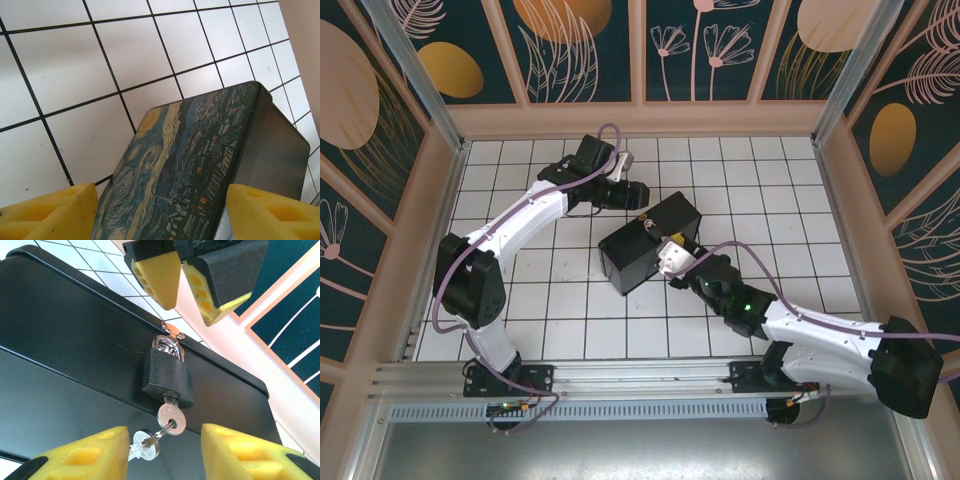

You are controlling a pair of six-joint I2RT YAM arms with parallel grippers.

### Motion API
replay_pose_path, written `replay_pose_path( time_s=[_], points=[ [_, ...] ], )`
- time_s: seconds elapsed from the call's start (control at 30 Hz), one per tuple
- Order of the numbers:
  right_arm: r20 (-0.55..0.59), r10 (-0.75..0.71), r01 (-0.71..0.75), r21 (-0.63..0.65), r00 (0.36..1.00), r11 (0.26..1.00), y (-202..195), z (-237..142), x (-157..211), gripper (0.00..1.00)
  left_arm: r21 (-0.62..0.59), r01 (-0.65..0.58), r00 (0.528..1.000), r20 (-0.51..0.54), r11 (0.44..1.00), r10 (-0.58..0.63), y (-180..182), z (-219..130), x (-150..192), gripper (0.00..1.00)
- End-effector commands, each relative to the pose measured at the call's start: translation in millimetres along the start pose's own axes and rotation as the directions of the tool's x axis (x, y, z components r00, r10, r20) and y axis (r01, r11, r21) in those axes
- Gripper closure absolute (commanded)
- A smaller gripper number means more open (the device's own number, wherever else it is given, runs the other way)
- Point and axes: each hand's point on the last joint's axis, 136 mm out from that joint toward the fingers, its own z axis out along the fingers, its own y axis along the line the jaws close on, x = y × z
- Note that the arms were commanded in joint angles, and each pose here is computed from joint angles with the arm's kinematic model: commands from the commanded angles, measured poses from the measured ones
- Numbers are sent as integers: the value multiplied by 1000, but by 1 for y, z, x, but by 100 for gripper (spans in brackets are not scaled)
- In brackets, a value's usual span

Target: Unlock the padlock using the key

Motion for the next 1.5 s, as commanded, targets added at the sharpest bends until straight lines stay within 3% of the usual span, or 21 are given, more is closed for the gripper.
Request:
replay_pose_path(
  time_s=[0.0,0.4,0.57,1.0,1.47],
  points=[
    [30,-7,6,29,1000,1000,-10,4,-14,59,32,-24,1000,9,999,23,-5,1,-5,31],
    [55,-18,14,58,998,998,-19,11,-25,65,37,-36,999,-16,999,37,-1,4,5,32],
    [37,-20,18,40,999,999,-16,15,-22,72,42,-37,999,-15,998,38,-2,4,4,33],
    [-1,-2,2,19,1000,1000,-16,12,-11,73,41,-45,999,-9,998,45,-3,4,2,33],
    [-2,3,-3,1,1000,1000,-15,13,-9,82,43,-42,999,-10,998,43,-3,5,2,34]
  ],
)
